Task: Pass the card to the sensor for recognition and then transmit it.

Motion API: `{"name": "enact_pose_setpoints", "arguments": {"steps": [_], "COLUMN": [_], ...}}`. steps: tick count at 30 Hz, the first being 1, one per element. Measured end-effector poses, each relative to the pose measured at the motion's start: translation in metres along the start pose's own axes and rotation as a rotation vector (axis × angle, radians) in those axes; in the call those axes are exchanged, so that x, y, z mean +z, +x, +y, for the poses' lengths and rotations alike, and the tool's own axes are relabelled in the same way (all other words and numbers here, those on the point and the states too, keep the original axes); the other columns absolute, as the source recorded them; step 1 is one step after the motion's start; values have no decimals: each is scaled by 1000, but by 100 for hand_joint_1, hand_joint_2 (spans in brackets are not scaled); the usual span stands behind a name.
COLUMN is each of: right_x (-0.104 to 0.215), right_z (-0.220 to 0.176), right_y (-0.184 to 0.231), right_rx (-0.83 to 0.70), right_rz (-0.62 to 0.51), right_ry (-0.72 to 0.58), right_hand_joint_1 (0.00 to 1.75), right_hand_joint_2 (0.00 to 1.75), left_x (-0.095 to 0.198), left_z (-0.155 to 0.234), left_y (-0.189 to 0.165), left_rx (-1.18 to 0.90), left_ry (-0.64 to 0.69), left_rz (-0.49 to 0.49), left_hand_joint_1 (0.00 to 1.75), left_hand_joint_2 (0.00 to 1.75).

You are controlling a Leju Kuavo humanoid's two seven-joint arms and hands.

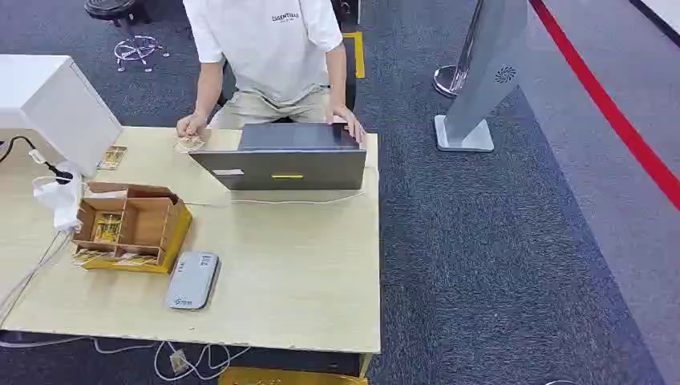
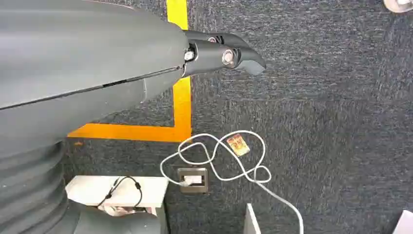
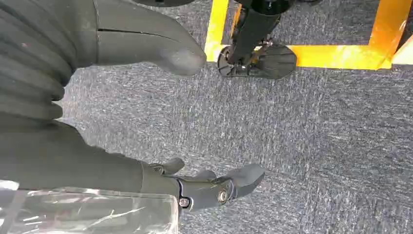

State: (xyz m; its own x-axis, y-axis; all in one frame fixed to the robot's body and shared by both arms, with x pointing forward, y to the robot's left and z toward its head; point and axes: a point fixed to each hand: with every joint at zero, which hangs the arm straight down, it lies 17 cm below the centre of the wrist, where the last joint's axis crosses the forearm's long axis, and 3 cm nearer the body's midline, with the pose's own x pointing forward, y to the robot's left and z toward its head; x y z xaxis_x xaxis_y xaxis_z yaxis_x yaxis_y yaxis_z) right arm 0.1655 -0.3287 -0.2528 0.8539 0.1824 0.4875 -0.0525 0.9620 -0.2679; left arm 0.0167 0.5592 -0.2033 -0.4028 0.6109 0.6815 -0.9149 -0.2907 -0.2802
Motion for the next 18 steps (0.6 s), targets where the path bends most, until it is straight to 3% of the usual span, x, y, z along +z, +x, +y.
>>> {"name": "enact_pose_setpoints", "arguments": {"steps": [9,13,18], "right_x": [3,6,9], "right_z": [5,9,23], "right_y": [-4,-10,-8], "right_rx": [-33,-64,-115], "right_rz": [6,12,11], "right_ry": [-3,-7,2], "right_hand_joint_1": [0,0,0], "right_hand_joint_2": [175,175,175], "left_x": [-2,-4,11], "left_z": [-27,-57,-111], "left_y": [35,71,113], "left_rx": [48,86,134], "left_ry": [-108,-213,-449], "left_rz": [-136,-242,-366], "left_hand_joint_1": [0,0,0], "left_hand_joint_2": [175,175,175]}}
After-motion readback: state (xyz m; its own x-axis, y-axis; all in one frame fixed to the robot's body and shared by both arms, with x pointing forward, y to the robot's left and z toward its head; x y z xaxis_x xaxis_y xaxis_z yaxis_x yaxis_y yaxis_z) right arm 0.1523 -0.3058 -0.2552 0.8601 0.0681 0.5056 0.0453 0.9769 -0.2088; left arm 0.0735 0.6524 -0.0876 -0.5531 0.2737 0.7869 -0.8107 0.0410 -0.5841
